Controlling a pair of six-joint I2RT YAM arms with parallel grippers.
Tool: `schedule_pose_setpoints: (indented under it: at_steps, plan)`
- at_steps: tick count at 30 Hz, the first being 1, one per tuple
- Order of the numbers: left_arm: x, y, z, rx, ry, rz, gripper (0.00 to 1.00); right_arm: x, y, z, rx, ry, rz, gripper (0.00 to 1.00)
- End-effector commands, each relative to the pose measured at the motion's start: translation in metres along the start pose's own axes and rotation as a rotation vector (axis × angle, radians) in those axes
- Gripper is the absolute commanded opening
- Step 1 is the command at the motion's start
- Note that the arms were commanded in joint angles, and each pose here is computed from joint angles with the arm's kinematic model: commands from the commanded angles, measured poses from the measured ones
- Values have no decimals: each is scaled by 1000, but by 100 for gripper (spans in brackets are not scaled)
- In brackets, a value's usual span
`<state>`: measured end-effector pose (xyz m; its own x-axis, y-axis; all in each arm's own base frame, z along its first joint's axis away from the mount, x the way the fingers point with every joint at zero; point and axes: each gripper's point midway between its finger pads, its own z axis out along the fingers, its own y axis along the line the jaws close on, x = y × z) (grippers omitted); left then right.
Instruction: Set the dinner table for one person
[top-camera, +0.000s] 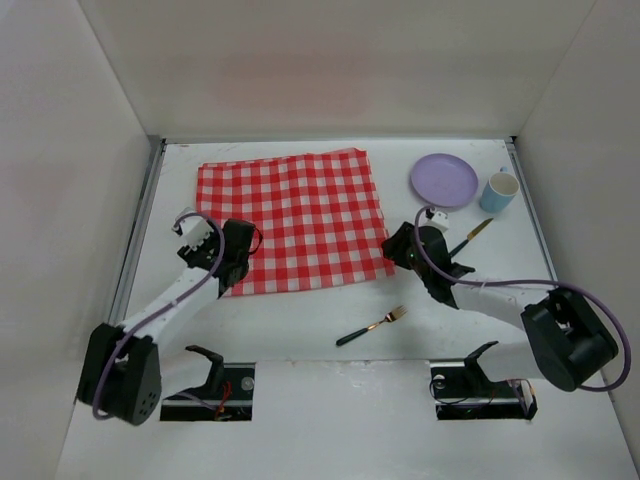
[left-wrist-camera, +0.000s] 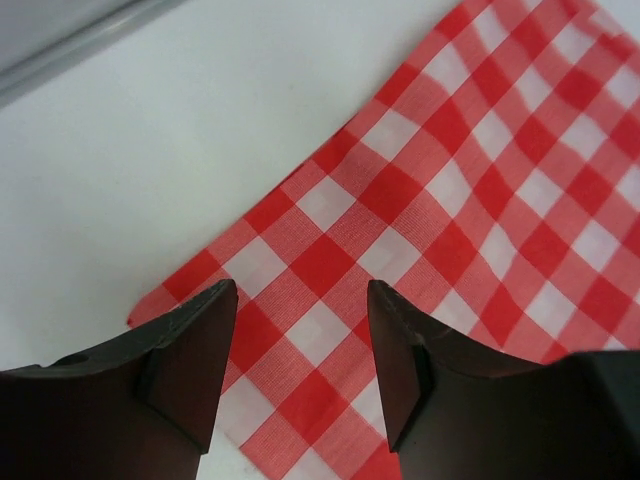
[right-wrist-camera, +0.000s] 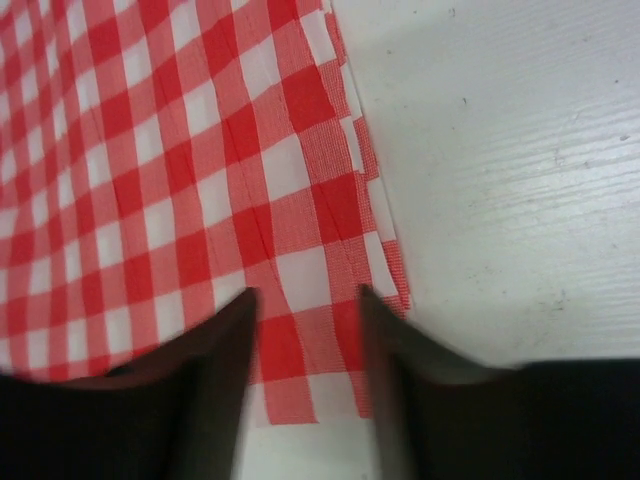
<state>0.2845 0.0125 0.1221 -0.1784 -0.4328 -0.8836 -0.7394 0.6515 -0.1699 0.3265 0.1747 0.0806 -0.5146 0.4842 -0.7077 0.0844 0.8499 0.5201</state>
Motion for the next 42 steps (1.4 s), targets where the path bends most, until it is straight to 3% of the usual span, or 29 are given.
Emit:
schedule_pose_setpoints:
  at_steps: [1, 2, 4, 14, 17, 20, 23, 32, 42]
  plan:
    - [-5, -37, 26, 89, 45, -119, 52, -19, 6, 8, 16, -44, -13, 60]
    - [-3, -38, 38, 76, 50, -138, 51, -19, 5, 10, 24, -40, -12, 67]
    - [3, -42, 55, 64, 73, -168, 49, -14, -2, 14, 50, -17, -7, 73]
    - [36, -56, 98, 22, 147, -191, 44, 12, -10, 38, 125, 92, 2, 72]
    - [49, -51, 106, 2, 187, -192, 44, 22, -7, 46, 106, 141, 48, 60]
    - [58, -49, 111, -2, 214, -195, 43, 16, -11, 50, 105, 134, 98, 29]
    - [59, -56, 109, 20, 208, -183, 42, -1, -12, 48, 100, 87, 128, 11]
    - [64, -112, 93, 129, 214, -134, 42, -44, -31, 29, 120, -29, 165, 7]
    - [84, -114, 65, 181, 244, -91, 43, -35, -62, 19, 182, -19, 188, 6]
